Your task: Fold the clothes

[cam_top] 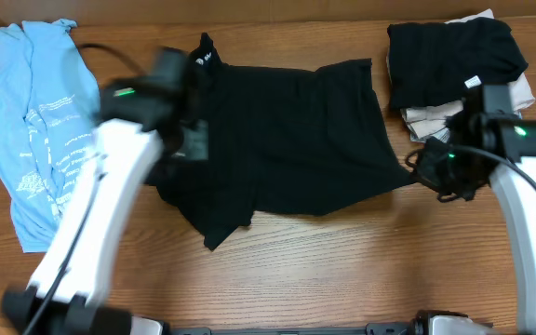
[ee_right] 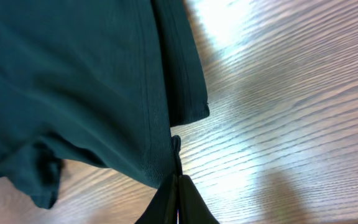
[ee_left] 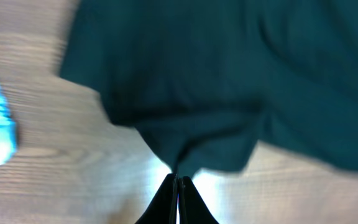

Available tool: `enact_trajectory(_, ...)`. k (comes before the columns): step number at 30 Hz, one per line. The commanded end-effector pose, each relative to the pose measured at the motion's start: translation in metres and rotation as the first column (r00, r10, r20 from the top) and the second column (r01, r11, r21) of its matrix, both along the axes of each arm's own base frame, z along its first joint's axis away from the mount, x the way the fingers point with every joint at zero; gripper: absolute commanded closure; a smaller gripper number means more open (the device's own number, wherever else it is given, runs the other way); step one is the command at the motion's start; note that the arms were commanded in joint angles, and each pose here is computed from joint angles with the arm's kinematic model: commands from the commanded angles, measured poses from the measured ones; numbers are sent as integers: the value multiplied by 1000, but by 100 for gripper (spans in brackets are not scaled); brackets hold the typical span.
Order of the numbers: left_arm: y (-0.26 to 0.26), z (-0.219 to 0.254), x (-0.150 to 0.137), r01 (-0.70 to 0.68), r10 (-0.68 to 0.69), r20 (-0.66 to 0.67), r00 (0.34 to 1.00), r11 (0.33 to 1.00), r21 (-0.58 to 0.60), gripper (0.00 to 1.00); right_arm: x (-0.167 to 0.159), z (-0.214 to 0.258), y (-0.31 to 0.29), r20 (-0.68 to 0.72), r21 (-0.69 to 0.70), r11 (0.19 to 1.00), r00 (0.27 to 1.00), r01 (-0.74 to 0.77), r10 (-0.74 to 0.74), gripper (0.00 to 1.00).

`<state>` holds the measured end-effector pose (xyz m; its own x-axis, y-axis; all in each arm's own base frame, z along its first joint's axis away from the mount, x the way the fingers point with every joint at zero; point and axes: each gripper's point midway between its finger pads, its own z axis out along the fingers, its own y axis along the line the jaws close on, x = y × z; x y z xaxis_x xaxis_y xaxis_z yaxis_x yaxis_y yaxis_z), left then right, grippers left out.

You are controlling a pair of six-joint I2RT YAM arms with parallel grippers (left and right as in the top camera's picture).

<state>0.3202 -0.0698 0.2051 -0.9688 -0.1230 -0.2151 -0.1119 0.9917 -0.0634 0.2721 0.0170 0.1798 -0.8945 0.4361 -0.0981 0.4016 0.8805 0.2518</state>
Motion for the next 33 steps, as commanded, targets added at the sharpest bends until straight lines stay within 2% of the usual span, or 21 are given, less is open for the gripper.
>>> enact_trajectory(1,33,23,16,-92,92,122,988,996,-4,95,-5,19,-4,79,-5,1000,996,30,-29,96)
enact_trajectory(6,57,-2,41,-124,121,98,988,992,19,91,-15,6,-3,27,-4,1000,999,30,-29,96)
enact_trajectory(13,80,-82,59,-214,212,-112,971,977,-3,96,-31,-25,-17,-62,-68,993,993,100,-104,96)
enact_trajectory(20,82,-141,65,-192,185,-240,953,981,-4,96,-22,-25,-39,-22,-74,980,982,184,-186,96)
enact_trajectory(24,77,-142,69,-152,139,-230,963,987,-40,96,-19,-27,-59,0,-46,965,966,259,-259,96)
enact_trajectory(27,79,-131,76,-148,129,-208,970,986,-75,96,-17,-29,-62,14,2,967,967,256,-256,96)
enact_trajectory(33,77,-78,82,-120,97,-152,984,982,-146,96,-20,-32,-63,7,4,971,971,238,-238,96)
